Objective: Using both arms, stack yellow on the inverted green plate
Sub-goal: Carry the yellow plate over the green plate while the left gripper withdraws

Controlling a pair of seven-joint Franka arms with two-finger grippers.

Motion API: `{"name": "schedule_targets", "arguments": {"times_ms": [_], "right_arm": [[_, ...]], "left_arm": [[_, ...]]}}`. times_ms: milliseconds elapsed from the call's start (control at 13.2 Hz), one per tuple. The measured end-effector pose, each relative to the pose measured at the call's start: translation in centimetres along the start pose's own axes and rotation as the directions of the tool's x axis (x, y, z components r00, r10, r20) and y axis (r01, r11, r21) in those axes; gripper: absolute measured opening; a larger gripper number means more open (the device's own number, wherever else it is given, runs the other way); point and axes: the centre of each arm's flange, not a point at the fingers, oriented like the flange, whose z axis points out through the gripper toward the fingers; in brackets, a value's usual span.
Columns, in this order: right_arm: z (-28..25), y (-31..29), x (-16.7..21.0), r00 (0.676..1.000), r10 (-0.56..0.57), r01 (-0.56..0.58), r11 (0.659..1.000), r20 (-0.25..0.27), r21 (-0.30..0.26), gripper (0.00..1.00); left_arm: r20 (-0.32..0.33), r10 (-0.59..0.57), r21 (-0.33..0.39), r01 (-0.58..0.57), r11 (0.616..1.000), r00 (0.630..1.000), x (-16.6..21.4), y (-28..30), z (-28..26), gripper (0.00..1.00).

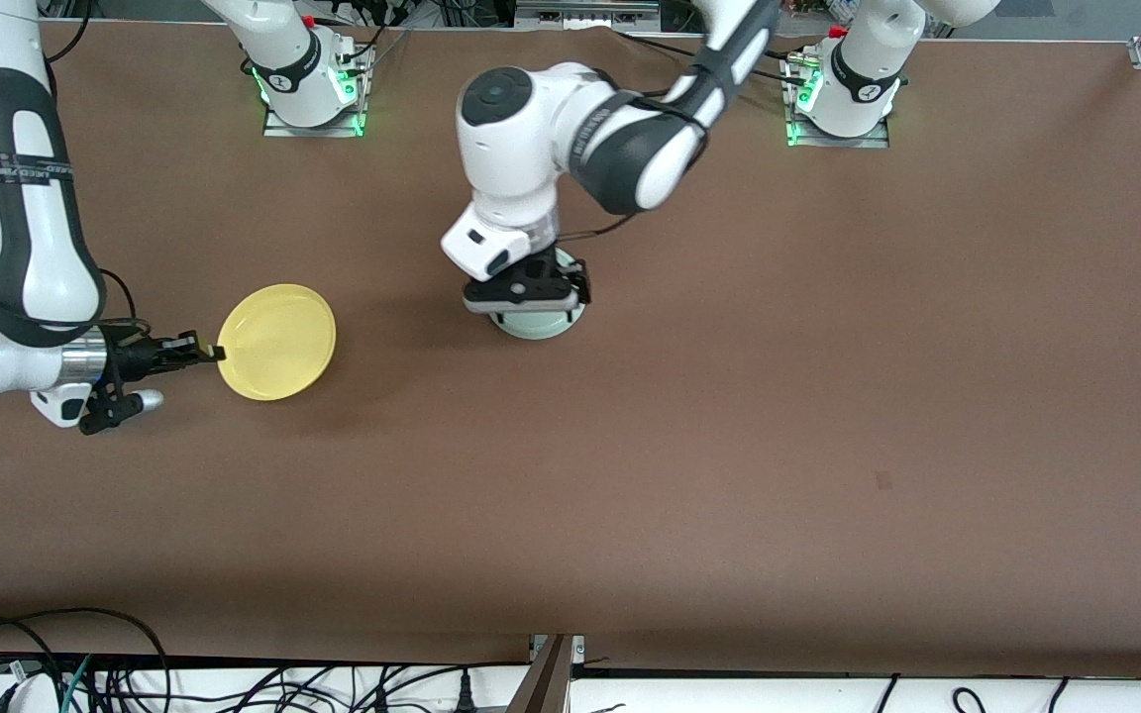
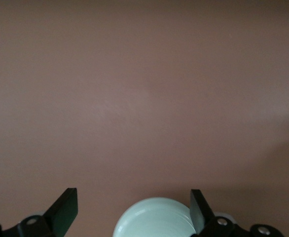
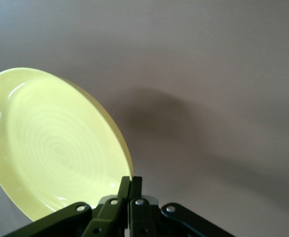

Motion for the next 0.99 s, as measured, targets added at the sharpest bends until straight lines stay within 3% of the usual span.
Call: {"name": "schedule_targets", "arguments": {"times_ms": [152, 380, 608, 989], "right_arm": [[0.9, -4.2, 1.2, 0.999, 0.044, -0.044, 0.999, 0.022, -0.014, 0.02], [4.2, -11.1, 2.8, 0.993, 0.101, -0.099, 0.994, 0.056, -0.042, 0.02], [8.8, -17.9, 3.8, 0.985, 0.171, -0.169, 0.984, 0.029, -0.053, 0.02], [16.7, -26.7, 0.5, 0.972, 0.223, -0.227, 0.972, -0.073, -0.061, 0.02]], "left_arm": [[0.033, 0.032, 0.029, -0.033, 0.999, 0.999, 3.3, -4.4, -1.6, 1.0], [0.139, 0.074, 0.017, -0.077, 0.997, 0.988, 9.2, -14.2, -4.9, 1.0], [0.221, 0.113, -0.023, -0.111, 0.994, 0.969, 13.4, -26.0, -9.6, 1.0], [0.255, 0.157, -0.072, -0.143, 0.987, 0.954, 11.9, -39.0, -15.0, 1.0]]}}
